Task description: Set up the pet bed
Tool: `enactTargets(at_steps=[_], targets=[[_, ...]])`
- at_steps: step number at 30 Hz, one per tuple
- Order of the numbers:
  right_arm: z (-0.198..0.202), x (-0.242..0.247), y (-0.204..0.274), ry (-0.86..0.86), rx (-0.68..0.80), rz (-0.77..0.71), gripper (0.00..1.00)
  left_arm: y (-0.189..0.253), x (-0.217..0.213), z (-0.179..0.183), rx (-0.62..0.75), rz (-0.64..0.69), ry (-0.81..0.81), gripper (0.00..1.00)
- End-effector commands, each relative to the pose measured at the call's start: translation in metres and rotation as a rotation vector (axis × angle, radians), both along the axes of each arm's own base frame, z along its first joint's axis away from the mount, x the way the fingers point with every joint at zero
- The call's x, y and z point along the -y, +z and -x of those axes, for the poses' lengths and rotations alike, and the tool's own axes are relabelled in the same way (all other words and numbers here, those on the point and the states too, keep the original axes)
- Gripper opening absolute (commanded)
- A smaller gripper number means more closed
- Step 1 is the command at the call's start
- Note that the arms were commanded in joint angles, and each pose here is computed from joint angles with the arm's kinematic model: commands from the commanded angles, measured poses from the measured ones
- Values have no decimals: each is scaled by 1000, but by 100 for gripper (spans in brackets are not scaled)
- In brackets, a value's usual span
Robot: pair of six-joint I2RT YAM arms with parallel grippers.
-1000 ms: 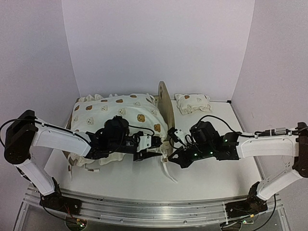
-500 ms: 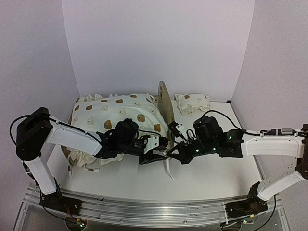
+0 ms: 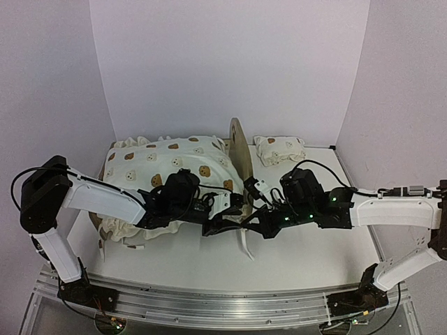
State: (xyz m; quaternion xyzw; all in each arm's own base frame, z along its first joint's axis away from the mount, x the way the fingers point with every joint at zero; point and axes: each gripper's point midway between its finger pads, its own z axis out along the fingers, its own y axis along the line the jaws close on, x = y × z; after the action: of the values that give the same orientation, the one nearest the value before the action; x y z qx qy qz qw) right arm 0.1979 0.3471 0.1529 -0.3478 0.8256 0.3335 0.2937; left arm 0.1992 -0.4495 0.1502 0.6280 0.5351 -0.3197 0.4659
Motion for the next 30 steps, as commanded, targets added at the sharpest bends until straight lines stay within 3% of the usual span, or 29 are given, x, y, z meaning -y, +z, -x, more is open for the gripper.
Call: enactTargets(at_steps=[1,6,11,20,24,30], targets=[[-4,-6,25,16,42,-47,0,54,8,0,63,117,-22,39],[-3,-7,27,23,43,-53,0,49,8,0,59,102,-24,27],[-1,-7,27,29,33,-57,0,53,10,1,62,119,-37,2],[-6,1,14,-30,26,-23,2,53,8,-1,54,115,-15,0],[-21,29,-3,-175,79,47,34,53,7,-7,23,119,27,0],[-12,50,-40,-210,87,29,56,52,5,-8,-12,119,41,0]])
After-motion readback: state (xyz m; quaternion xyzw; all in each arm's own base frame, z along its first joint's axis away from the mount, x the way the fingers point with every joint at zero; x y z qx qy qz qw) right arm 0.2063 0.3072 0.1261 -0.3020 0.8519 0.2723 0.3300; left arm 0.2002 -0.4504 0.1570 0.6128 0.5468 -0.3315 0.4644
